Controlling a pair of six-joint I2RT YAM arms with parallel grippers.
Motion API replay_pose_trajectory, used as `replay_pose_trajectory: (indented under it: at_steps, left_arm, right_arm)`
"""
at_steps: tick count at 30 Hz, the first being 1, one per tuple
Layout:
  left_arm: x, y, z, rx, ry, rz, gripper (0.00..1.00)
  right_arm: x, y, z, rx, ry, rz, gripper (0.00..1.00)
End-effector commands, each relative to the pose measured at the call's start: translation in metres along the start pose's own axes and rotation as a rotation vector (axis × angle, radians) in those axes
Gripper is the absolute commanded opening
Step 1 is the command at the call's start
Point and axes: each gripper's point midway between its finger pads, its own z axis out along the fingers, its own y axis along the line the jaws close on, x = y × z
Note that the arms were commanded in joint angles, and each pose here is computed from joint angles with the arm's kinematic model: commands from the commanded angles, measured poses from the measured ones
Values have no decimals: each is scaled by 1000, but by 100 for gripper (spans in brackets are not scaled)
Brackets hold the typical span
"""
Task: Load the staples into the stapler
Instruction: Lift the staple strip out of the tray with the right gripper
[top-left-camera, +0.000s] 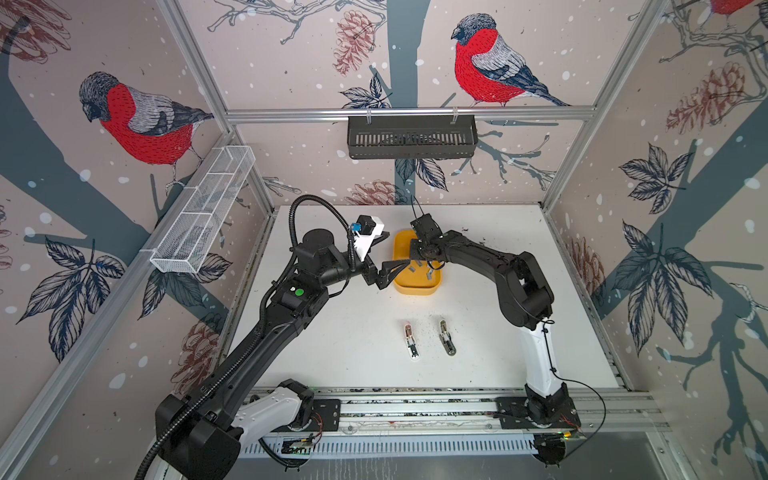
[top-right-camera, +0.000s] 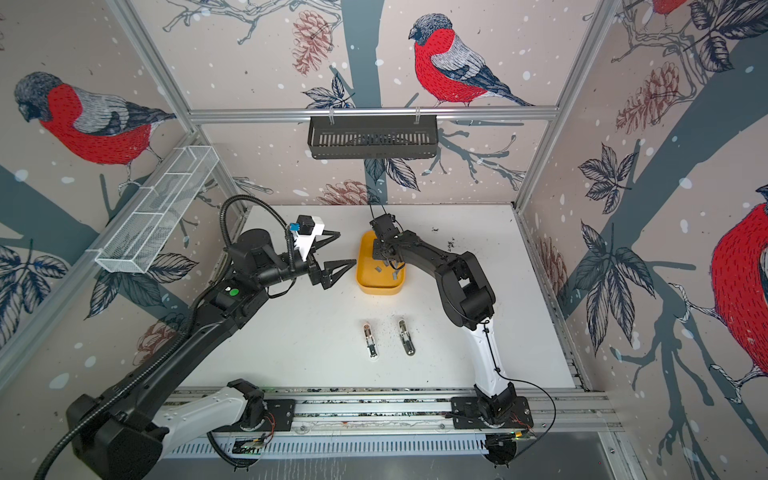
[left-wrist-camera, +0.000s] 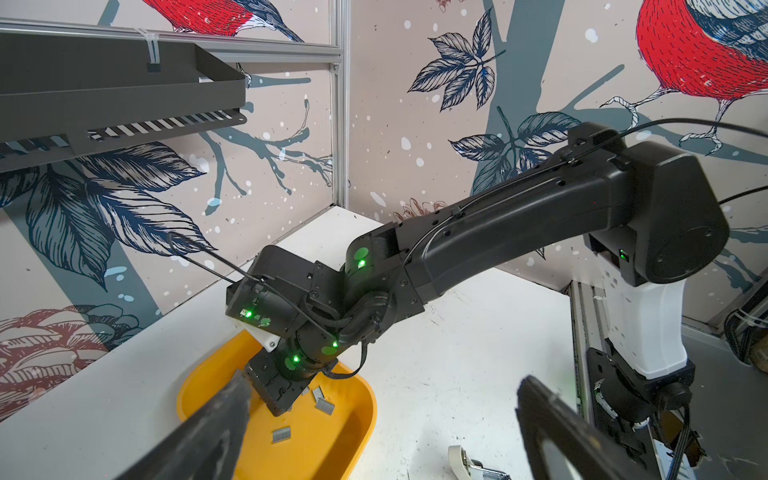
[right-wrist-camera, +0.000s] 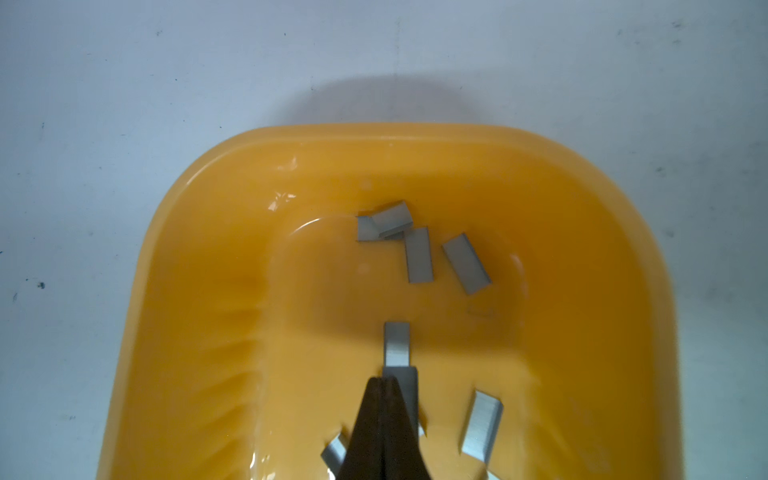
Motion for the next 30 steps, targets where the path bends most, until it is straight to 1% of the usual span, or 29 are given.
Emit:
replay_pose_trajectory:
  at_steps: [1, 4, 10, 17, 20, 24, 30]
  left_arm:
    - [-12, -2, -1, 11, -43, 29, 99]
    - [-12, -1, -1, 6, -41, 30, 99]
    - [-12, 0, -1, -3, -41, 33, 99]
    - [-15, 2, -5, -27, -47, 42, 99]
    - [-14, 3, -4, -33, -45, 42, 99]
    - [-12, 4, -2, -29, -38, 32, 99]
    - [-8, 4, 2, -24, -28, 24, 99]
  right_arm:
    - [-2, 3, -19, -7, -29, -63, 5]
    - [5, 3, -38, -16, -35, -115, 5]
    - [25, -14, -79, -10, -52, -149, 5]
    - [65, -24, -118, 6, -60, -173, 5]
    - [86, -38, -131, 34, -57, -139, 5]
    - [113, -71, -147, 134, -48, -73, 5]
    - [156, -118, -149, 186, -2, 59, 5]
